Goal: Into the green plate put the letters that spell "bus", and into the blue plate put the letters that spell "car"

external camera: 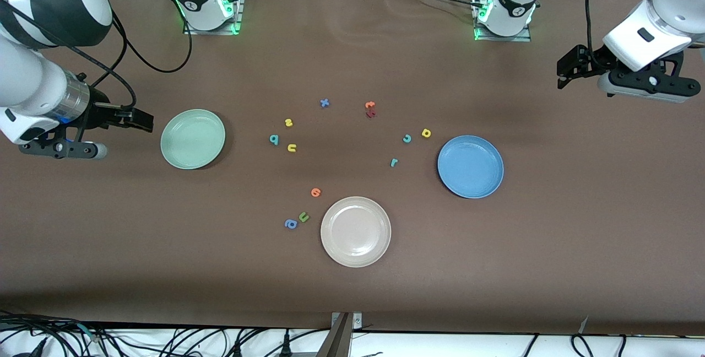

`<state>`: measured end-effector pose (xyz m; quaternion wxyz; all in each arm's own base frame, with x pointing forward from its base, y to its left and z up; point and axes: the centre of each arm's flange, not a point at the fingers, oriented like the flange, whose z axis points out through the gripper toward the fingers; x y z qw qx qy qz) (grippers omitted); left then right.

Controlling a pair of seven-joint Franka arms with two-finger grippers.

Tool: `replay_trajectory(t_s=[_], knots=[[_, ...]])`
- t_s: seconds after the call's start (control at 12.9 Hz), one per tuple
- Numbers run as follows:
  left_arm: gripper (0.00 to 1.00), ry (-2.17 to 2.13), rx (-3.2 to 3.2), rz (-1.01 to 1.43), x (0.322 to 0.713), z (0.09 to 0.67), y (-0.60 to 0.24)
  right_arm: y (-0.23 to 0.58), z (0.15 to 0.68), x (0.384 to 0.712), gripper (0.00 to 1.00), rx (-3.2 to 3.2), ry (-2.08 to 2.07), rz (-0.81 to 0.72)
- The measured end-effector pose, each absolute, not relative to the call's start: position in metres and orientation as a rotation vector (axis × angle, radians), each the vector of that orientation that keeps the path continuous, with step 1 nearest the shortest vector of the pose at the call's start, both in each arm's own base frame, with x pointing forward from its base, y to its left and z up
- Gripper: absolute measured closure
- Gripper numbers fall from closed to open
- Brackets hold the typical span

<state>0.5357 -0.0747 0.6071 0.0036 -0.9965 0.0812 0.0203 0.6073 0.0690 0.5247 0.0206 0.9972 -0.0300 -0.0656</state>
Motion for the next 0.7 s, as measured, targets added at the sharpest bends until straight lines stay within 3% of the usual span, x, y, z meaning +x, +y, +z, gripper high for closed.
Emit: replay_trajectory(t_s=[0.7], knots=[[0.0, 0.254, -3.125, 0.067, 0.538, 0.6106, -0.0746, 0.0686, 0.5247, 0.607, 0.0, 3.092, -0.092, -0.208]])
